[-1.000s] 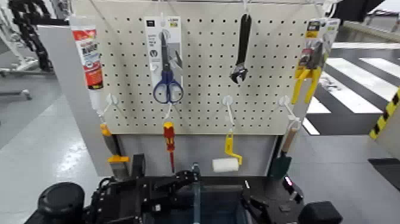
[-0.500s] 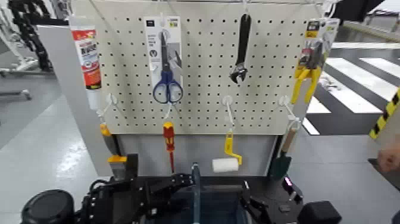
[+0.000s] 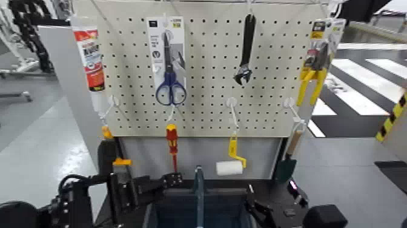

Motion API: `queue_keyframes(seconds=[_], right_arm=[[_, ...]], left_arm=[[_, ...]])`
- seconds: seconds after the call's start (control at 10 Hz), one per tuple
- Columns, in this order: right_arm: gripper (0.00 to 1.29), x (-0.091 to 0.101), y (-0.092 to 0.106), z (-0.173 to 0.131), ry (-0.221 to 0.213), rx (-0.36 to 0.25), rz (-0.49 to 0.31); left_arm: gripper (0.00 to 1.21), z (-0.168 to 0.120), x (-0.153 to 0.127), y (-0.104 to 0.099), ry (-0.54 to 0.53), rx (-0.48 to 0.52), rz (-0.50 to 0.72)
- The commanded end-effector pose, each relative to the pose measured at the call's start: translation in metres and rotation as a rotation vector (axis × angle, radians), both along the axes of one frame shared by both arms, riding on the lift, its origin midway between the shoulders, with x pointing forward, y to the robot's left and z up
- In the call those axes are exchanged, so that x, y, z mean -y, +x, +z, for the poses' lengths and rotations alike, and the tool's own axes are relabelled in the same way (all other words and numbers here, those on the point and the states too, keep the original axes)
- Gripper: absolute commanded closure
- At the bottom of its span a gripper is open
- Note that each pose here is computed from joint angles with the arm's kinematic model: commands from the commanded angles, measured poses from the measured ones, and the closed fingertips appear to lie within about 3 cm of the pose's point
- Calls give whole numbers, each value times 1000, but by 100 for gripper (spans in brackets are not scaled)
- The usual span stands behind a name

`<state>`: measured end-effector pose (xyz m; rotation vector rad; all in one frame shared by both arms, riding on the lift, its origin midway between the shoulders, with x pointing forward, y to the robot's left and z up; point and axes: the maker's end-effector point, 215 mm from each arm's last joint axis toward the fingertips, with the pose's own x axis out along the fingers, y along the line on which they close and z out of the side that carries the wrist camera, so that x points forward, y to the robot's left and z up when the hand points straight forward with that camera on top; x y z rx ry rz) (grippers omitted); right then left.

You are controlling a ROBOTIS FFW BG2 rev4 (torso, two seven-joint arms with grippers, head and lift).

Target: Place the crate on the table.

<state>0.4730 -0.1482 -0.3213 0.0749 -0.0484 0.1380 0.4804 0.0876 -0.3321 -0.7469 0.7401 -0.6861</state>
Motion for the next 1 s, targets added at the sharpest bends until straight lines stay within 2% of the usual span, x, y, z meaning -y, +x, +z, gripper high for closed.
queue_keyframes(seconds=[0.1, 0.3, 0.5, 0.7, 1.0], right_arm=[[12, 1, 0, 0, 0, 0, -1], [12, 3, -1, -1, -1, -3, -4], [12, 3, -1, -2, -2, -4, -6], [12, 4, -2, -2, -9, -5, -9], [13, 7, -4, -3, -23, -3, -16]], left_arm=[[11, 1, -42, 19, 175, 163, 173], [11, 9, -68, 31, 289, 322, 293], [11, 13, -87, 32, 412, 451, 376], [11, 8, -106, 26, 523, 531, 471], [11, 3, -106, 13, 632, 602, 487]])
